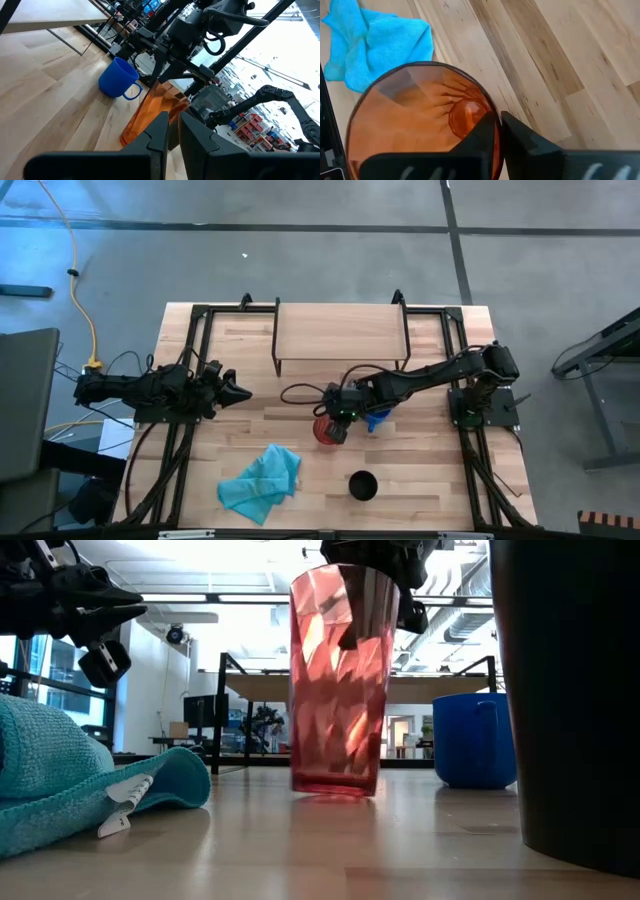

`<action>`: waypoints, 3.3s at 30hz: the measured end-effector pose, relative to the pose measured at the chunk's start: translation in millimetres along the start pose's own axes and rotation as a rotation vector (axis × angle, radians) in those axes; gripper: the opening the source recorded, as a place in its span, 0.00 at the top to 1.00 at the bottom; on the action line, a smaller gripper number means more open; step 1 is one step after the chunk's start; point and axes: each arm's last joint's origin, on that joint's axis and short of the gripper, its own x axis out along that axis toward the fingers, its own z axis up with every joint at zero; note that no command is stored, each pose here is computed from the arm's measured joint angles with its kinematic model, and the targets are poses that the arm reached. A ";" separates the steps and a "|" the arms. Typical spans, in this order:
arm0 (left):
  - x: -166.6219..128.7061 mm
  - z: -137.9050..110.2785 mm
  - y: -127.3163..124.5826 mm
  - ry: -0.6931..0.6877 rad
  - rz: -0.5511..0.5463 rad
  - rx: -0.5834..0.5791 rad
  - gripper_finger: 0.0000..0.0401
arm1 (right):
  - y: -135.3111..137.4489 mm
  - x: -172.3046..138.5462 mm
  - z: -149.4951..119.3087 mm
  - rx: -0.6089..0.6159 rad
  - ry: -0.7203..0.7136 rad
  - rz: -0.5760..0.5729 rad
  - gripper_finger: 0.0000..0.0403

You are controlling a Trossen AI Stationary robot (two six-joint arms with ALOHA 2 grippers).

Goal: Stack small to large cups/mugs on shelf
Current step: Put the red cup on the shelf

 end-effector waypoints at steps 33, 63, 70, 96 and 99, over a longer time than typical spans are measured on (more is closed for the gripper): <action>0.0 0.3 0.7 -0.015 0.020 0.003 0.92 | -43.9 -97.8 23.1 0.166 -0.130 -0.027 1.00; 0.0 0.4 1.8 -0.030 0.046 0.000 0.92 | -101.6 -205.3 81.4 0.044 -0.350 -0.175 1.00; -0.1 0.5 1.8 -0.032 0.048 0.000 0.92 | -108.4 -207.1 86.1 0.040 -0.380 -0.184 1.00; -0.1 1.3 2.1 -0.054 0.064 -0.027 0.92 | -165.0 -160.6 177.4 0.127 -0.436 -0.068 1.00; -0.1 1.3 2.0 -0.054 0.063 -0.027 0.92 | -170.8 -152.5 184.5 0.142 -0.432 -0.086 1.00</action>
